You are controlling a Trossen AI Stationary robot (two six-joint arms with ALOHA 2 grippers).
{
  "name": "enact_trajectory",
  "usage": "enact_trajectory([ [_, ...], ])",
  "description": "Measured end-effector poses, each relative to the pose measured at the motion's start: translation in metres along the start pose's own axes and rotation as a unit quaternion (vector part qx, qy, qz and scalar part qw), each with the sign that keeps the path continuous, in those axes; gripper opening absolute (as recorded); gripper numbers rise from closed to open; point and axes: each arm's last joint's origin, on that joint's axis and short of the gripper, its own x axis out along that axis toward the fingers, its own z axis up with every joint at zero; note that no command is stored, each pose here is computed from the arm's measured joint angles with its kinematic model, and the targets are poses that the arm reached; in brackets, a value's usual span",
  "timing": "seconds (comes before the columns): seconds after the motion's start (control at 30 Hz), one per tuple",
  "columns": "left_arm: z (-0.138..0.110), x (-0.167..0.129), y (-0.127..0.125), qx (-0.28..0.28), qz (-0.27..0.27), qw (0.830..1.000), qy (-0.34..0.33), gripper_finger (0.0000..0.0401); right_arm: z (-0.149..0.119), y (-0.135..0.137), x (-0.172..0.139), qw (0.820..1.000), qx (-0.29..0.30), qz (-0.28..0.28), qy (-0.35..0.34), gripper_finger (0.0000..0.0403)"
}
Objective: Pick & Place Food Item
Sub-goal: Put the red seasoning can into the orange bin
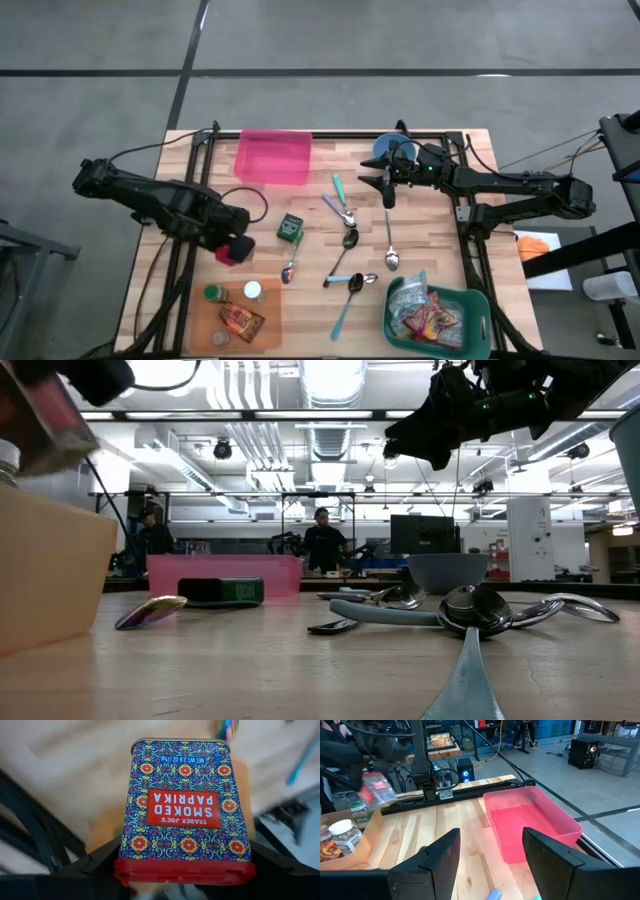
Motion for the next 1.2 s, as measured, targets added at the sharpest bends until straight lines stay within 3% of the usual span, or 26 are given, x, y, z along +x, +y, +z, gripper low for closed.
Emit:
enact_trajectory([
  [0.17, -0.008, -0.012, -0.004, -0.049, -0.016, 0.996, 0.077, 0.0305, 0.000, 0.000, 0.000, 1.000, 0.000, 0.000, 0.000, 0.0211],
  [0.3, -0.015, -0.020, -0.009, -0.079, -0.029, 0.992, 0.094, 0.0300, 0.000, 0.000, 0.000, 1.000, 0.000, 0.000, 0.000, 0.0211],
  [0.63, -0.034, -0.003, -0.033, -0.146, -0.034, 0.977, 0.154, 0.0305, 0.000, 0.000, 0.000, 1.000, 0.000, 0.000, 0.000, 0.0211],
  [0.97, -0.059, 0.023, -0.054, -0.148, -0.033, 0.975, 0.161, 0.0306, 0.000, 0.000, 0.000, 1.000, 0.000, 0.000, 0.000, 0.0211],
  [1.2, -0.061, 0.048, -0.069, -0.152, -0.018, 0.975, 0.161, 0.0307, 0.000, 0.000, 0.000, 1.000, 0.000, 0.000, 0.000, 0.0211],
])
